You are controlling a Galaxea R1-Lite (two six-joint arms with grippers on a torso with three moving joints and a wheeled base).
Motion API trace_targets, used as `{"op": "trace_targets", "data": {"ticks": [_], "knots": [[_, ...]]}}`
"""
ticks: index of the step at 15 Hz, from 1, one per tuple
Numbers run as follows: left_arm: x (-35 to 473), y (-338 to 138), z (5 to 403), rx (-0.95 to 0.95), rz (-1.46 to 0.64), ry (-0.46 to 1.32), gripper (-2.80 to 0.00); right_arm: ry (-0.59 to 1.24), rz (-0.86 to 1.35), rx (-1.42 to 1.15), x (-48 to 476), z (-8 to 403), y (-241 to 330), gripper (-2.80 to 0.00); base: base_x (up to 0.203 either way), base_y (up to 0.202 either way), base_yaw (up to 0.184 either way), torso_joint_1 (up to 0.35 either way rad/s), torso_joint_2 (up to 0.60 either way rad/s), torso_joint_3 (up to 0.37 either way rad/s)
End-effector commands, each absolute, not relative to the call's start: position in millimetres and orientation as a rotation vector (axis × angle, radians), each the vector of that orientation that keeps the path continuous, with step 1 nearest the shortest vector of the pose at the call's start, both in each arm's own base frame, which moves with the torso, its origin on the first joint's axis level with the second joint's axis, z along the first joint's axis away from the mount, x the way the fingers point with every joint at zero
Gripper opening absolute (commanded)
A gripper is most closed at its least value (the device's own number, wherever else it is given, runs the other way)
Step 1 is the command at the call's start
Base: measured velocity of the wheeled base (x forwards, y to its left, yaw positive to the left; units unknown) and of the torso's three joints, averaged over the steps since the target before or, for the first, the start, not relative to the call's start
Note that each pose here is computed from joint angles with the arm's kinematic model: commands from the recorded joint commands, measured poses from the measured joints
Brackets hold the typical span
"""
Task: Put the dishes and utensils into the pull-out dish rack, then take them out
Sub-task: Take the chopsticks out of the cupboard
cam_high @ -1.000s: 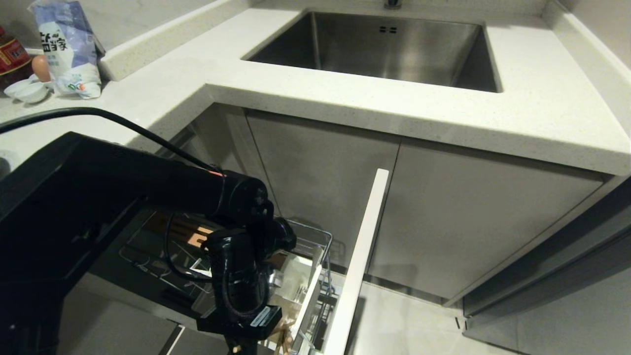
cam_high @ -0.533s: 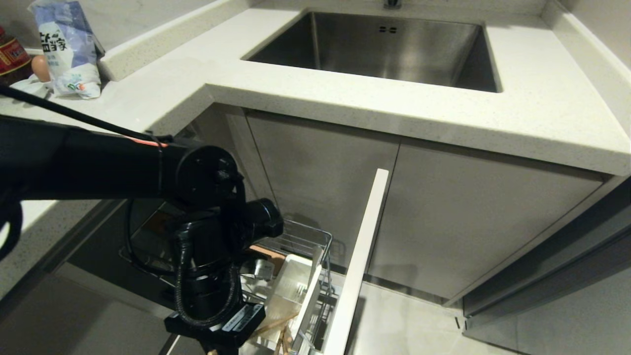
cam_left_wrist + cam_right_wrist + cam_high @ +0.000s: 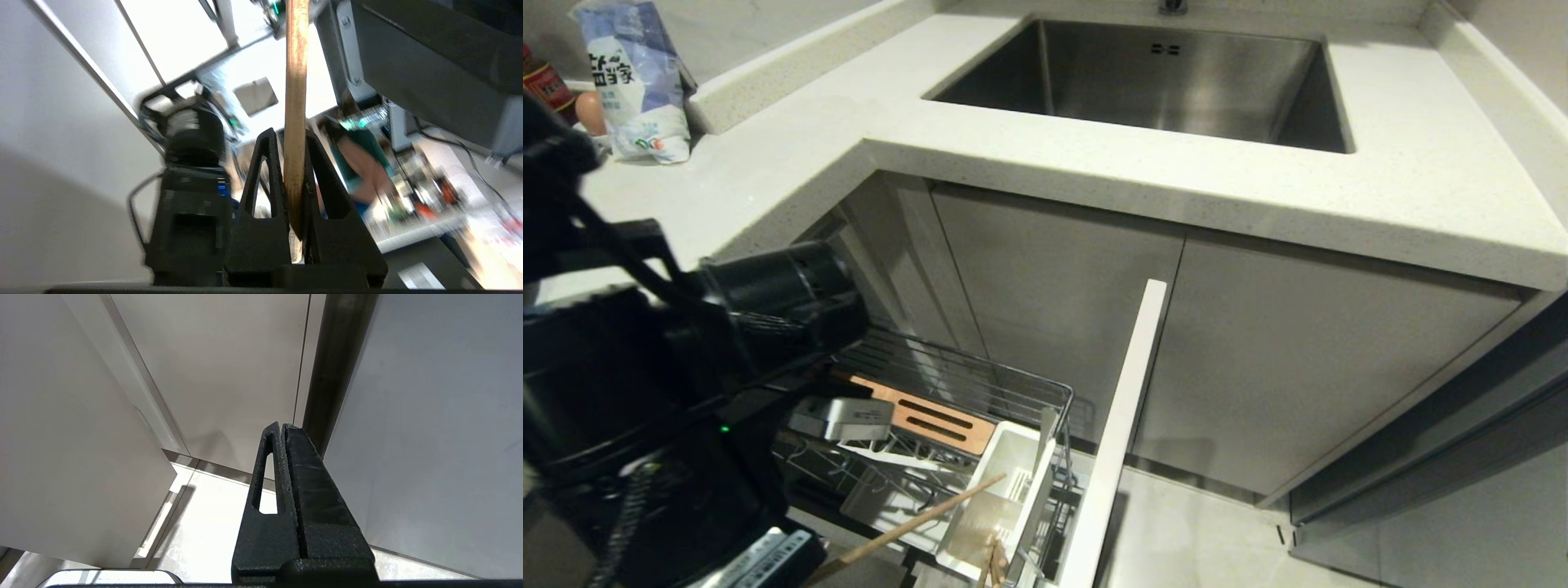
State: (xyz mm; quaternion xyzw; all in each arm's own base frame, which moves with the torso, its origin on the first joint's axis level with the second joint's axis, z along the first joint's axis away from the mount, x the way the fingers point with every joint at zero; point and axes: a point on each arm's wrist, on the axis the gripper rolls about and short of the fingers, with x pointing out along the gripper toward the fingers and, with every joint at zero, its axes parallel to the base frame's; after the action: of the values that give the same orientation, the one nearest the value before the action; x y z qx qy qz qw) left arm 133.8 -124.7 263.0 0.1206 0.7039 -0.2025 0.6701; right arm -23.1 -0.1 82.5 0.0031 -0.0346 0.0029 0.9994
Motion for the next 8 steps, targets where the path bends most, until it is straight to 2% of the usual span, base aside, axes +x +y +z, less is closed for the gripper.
{"op": "trace_targets", "data": {"ticks": [1, 4, 8], "knots": [[97.5, -92.0, 295.0, 0.24, -0.489, 1.393, -2.8, -0.048, 0.006, 0.006, -21.3, 76.1, -0.1, -2.8, 0.0, 0.0, 0.0, 0.0, 0.0, 0.0], [55.0, -52.4, 327.5, 0.196, -0.547, 1.131, -2.8, -0.048, 0.006, 0.006, -21.3, 76.1, -0.1, -2.8, 0.0, 0.0, 0.0, 0.0, 0.0, 0.0], [0.0, -0.1, 363.6, 0.065, -0.599, 0.672, -2.8, -0.048, 0.006, 0.006, -21.3, 76.1, -0.1, -2.8, 0.0, 0.0, 0.0, 0.0, 0.0, 0.0]]}}
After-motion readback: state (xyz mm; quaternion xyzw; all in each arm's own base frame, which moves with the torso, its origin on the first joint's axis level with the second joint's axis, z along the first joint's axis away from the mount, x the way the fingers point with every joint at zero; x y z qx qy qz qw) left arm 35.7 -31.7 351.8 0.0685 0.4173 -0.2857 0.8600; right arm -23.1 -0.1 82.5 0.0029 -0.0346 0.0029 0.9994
